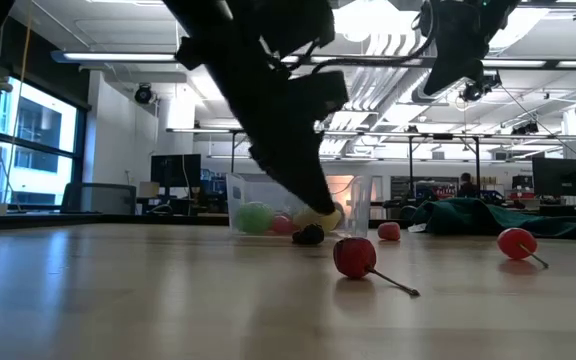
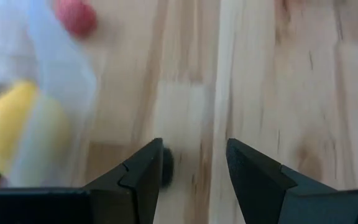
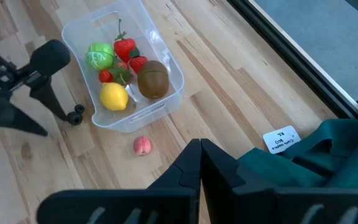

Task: Pick and placing Produce into tupperware
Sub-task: Put the blackberry into the transparent bin

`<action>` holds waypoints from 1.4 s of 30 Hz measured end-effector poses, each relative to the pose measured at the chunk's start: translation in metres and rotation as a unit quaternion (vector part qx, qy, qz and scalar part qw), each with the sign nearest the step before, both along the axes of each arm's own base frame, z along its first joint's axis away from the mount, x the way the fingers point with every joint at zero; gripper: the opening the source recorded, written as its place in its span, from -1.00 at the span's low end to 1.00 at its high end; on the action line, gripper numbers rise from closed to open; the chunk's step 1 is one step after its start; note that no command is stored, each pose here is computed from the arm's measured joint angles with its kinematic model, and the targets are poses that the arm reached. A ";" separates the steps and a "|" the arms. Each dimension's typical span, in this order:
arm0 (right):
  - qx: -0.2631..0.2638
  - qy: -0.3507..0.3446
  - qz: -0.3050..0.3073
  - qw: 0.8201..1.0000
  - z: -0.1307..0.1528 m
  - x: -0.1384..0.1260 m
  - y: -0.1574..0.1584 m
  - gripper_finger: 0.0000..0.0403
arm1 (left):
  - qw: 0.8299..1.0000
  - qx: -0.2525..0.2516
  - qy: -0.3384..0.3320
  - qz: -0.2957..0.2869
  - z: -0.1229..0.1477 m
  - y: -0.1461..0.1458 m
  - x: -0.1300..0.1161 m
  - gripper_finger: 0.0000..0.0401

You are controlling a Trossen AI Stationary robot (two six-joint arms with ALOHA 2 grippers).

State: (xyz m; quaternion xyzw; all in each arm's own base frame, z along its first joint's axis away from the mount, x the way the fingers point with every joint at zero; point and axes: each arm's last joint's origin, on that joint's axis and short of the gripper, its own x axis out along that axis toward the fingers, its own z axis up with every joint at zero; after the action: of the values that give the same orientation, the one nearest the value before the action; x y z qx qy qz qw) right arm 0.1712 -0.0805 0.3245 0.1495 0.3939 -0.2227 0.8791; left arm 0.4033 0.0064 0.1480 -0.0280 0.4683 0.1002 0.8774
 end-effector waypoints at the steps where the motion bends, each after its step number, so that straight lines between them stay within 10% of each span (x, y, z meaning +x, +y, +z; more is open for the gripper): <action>1: 0.000 0.000 0.000 1.000 0.000 0.000 0.000 -1.00 | 1.000 0.000 0.011 0.000 -0.002 0.000 -0.002 -0.16; 42: 0.000 0.000 0.000 1.000 0.000 0.000 0.000 -1.00 | 0.999 0.041 0.036 0.003 -0.022 0.002 0.001 -0.16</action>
State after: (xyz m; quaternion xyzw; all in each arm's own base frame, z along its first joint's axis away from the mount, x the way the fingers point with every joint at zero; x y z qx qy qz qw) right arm 0.1713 -0.0805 0.3247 0.1495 0.3938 -0.2225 0.8793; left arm 0.4040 0.0089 0.1256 0.0103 0.4949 0.1231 0.8601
